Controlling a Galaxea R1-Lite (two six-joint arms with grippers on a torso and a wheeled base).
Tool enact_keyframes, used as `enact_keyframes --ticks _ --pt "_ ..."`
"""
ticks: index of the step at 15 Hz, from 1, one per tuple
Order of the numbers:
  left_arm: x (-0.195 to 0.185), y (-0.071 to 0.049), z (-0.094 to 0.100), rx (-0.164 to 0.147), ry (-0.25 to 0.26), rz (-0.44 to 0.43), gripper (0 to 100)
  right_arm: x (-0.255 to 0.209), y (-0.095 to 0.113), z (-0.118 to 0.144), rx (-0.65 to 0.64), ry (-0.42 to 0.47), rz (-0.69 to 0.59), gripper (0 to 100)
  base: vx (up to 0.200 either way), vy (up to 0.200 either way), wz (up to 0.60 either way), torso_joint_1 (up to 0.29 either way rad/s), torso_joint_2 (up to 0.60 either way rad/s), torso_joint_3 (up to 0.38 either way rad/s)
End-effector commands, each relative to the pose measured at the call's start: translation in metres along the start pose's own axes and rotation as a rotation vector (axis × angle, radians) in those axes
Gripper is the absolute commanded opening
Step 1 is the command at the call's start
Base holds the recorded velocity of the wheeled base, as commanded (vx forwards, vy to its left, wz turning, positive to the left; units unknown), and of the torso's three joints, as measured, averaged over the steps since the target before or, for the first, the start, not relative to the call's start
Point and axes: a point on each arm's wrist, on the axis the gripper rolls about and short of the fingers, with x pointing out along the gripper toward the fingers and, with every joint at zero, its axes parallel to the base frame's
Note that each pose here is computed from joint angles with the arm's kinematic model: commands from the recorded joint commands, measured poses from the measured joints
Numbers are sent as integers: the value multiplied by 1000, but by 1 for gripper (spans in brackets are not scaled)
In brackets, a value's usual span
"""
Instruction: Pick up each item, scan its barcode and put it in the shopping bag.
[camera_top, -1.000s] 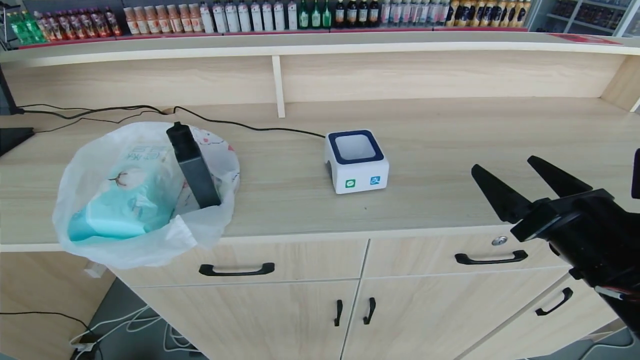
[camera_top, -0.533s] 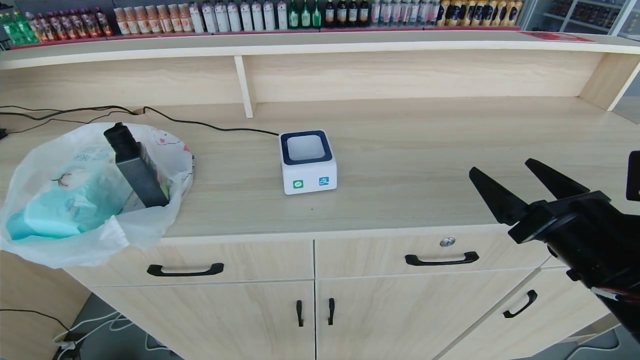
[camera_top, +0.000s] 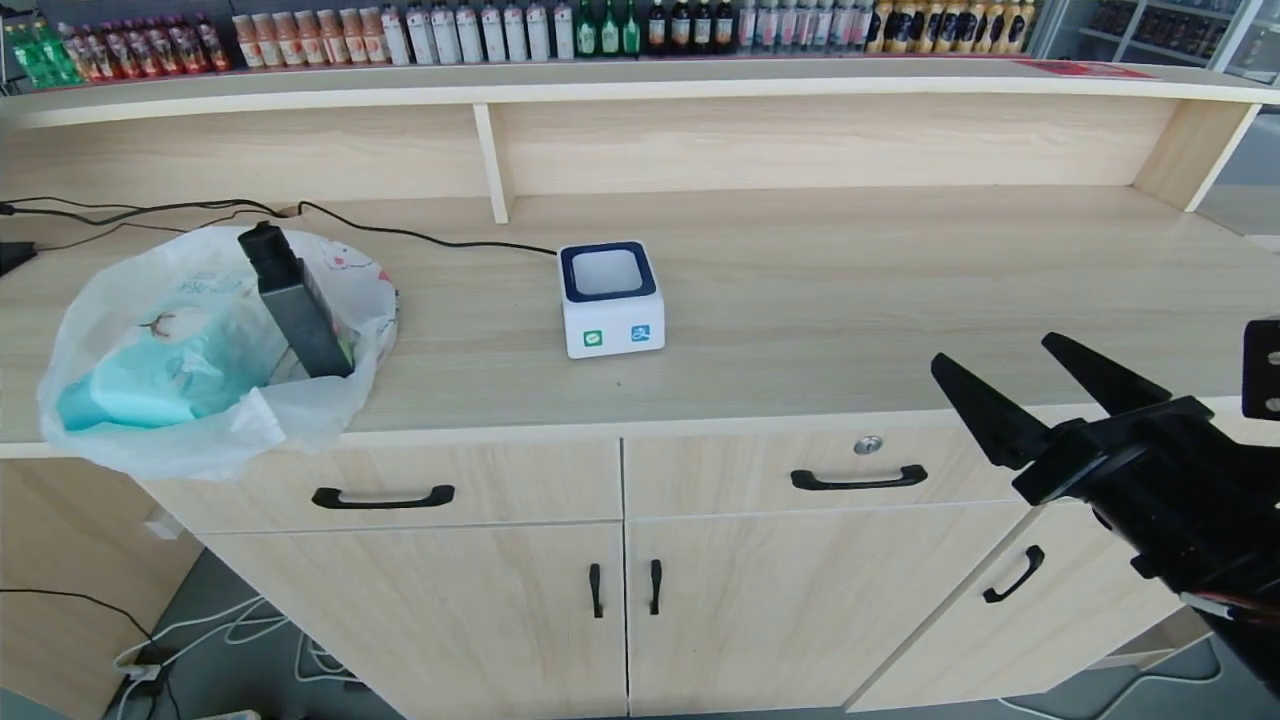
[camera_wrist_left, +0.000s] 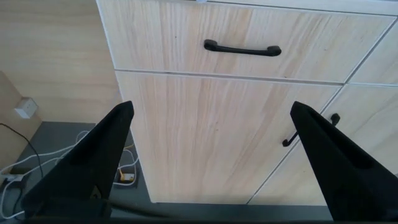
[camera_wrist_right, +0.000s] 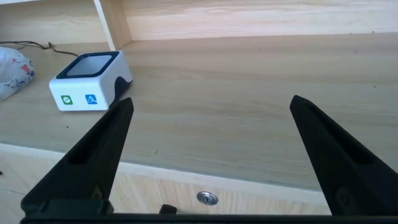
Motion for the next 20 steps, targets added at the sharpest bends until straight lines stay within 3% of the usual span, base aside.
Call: enact_keyframes --ticks 1,17,19,20 --pt "0 0 0 0 0 0 100 -3 0 -1 -1 8 -1 100 -200 0 0 2 -2 7" --pt "0 0 0 1 0 0 100 -6 -1 -1 0 10 -2 100 -200 0 0 2 1 2" --pt "0 0 0 1 0 0 100 -22 -3 -5 -5 46 -2 100 0 0 0 0 0 0" --pt "0 0 0 1 0 0 100 -47 -8 -13 -15 105 -13 100 0 0 0 0 0 0"
